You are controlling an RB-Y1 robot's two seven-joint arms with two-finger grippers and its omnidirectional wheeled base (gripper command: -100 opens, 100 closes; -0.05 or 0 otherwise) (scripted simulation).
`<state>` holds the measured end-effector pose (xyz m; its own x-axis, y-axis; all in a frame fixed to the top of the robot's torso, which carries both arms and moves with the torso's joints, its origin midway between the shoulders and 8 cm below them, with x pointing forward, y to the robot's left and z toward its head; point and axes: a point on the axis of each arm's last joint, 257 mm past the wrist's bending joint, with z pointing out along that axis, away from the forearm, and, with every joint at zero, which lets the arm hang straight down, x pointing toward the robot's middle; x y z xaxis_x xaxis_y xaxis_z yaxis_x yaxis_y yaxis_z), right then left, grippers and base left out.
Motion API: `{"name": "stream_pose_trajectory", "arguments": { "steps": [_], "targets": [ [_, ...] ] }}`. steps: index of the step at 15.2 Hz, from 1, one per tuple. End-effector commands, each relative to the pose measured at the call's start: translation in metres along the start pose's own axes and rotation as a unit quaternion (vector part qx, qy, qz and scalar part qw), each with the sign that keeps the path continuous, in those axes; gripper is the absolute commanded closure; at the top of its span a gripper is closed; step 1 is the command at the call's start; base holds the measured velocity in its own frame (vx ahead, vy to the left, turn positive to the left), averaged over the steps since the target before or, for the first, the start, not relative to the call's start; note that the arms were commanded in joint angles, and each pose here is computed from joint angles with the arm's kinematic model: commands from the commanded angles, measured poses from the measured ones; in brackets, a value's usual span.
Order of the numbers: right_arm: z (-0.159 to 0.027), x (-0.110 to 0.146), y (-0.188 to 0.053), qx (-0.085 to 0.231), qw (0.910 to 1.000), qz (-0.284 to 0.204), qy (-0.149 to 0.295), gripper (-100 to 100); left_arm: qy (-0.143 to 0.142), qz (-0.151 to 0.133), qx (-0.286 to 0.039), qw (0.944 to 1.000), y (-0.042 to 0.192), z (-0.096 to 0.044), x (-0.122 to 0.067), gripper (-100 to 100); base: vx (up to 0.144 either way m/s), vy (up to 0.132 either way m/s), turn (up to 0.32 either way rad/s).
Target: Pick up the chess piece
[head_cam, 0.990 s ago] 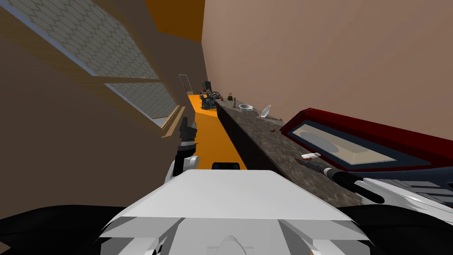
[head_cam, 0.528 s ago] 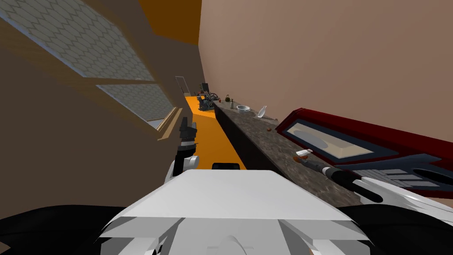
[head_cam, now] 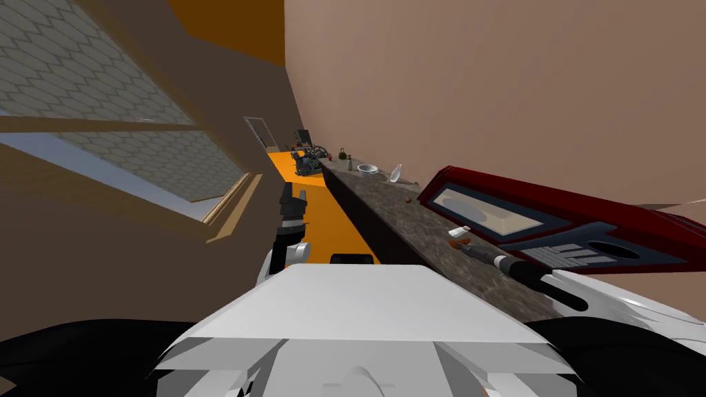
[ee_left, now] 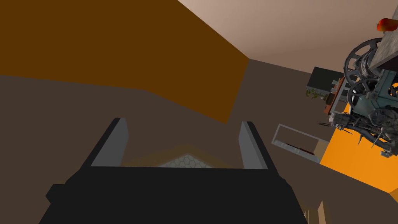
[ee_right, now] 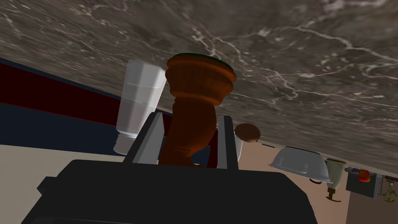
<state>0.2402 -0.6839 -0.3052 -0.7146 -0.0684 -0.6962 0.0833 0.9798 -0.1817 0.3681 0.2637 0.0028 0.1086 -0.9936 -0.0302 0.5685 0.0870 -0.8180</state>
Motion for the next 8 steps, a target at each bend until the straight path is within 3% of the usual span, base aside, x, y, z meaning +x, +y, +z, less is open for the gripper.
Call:
{"name": "stream_pose_trajectory", "arguments": {
  "steps": [1, 3, 8],
  "targets": [
    [0.0, -0.006, 0.015, -0.015, 0.9998, -0.013, -0.004, 100, 0.0, 0.0, 0.0, 1.0, 0.0, 0.0, 0.0, 0, 0.07, -0.008, -0.187],
    [0.0, -0.006, 0.015, -0.015, 0.9998, -0.013, -0.004, 100, 0.0, 0.0, 0.0, 1.0, 0.0, 0.0, 0.0, 0, 0.073, -0.007, -0.15],
    [-0.002, -0.021, 0.048, -0.047, 0.9977, -0.047, -0.013, 100, 0.0, 0.0, 0.0, 1.0, 0.0, 0.0, 0.0, 0, 0.097, -0.012, -0.238]
  ]
}}
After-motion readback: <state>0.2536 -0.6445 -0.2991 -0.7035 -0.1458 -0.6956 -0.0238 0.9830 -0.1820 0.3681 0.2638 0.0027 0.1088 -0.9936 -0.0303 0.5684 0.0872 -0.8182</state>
